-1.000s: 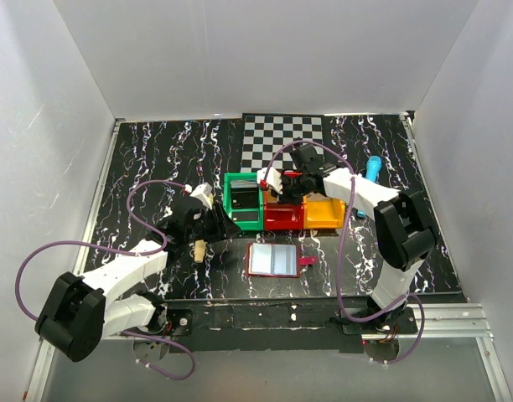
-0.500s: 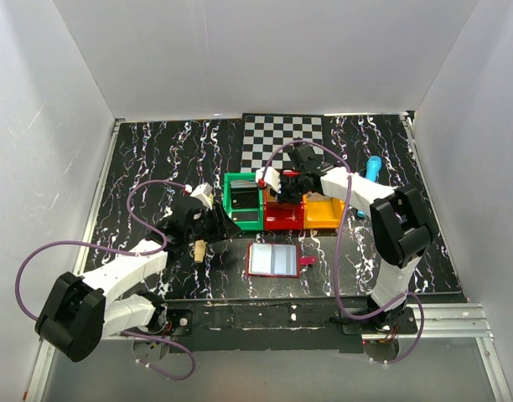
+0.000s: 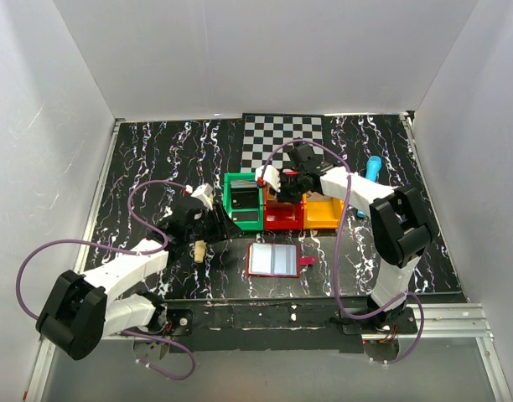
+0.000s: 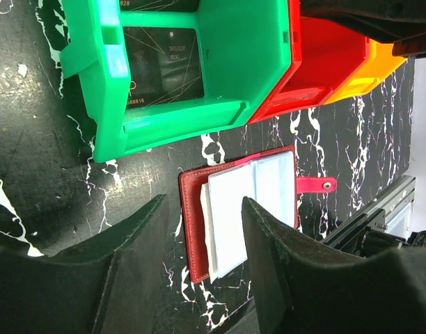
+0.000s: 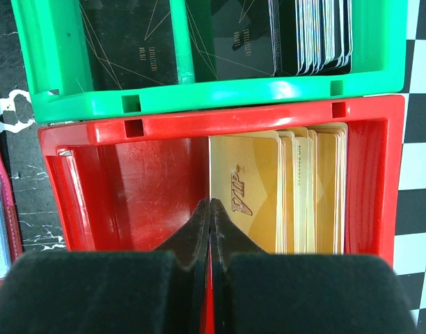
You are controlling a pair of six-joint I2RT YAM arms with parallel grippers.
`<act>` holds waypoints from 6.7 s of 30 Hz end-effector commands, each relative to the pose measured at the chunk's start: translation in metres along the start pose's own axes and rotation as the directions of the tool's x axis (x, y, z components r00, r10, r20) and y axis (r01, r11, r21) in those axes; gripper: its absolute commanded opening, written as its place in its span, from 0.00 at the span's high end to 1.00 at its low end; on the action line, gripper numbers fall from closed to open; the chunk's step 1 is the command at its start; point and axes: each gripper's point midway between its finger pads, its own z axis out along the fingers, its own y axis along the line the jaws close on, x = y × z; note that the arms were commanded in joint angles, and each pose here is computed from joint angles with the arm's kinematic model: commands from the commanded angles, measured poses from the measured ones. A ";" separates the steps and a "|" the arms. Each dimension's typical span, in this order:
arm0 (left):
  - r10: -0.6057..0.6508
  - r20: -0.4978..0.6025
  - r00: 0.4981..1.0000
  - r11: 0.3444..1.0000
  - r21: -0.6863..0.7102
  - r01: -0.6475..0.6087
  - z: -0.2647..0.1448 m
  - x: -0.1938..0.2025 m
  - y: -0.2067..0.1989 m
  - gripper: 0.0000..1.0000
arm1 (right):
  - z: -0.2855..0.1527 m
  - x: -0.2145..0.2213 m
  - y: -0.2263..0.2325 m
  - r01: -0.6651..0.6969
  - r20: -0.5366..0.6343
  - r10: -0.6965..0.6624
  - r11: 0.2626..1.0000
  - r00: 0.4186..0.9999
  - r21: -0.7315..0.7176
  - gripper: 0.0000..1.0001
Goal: Take the credit cards out of the card holder
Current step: Place the credit card in the storage box, then remove the credit card from the card holder.
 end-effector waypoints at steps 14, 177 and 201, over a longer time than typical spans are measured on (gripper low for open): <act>0.012 0.005 1.000 1.000 0.001 -0.012 0.000 0.000 0.002 0.52 | -0.005 -0.007 -0.023 -0.010 0.000 0.010 0.996 1.000 0.088 0.89; 0.274 -0.220 0.936 0.958 0.147 -0.246 0.040 0.098 -0.102 0.38 | -0.106 -0.015 0.171 -0.944 0.252 0.917 0.328 0.311 -0.027 0.99; 0.298 -0.188 0.936 0.951 0.146 -0.274 0.050 0.089 -0.109 0.39 | -0.110 -0.019 0.166 -0.922 0.240 0.896 0.386 0.375 -0.001 0.99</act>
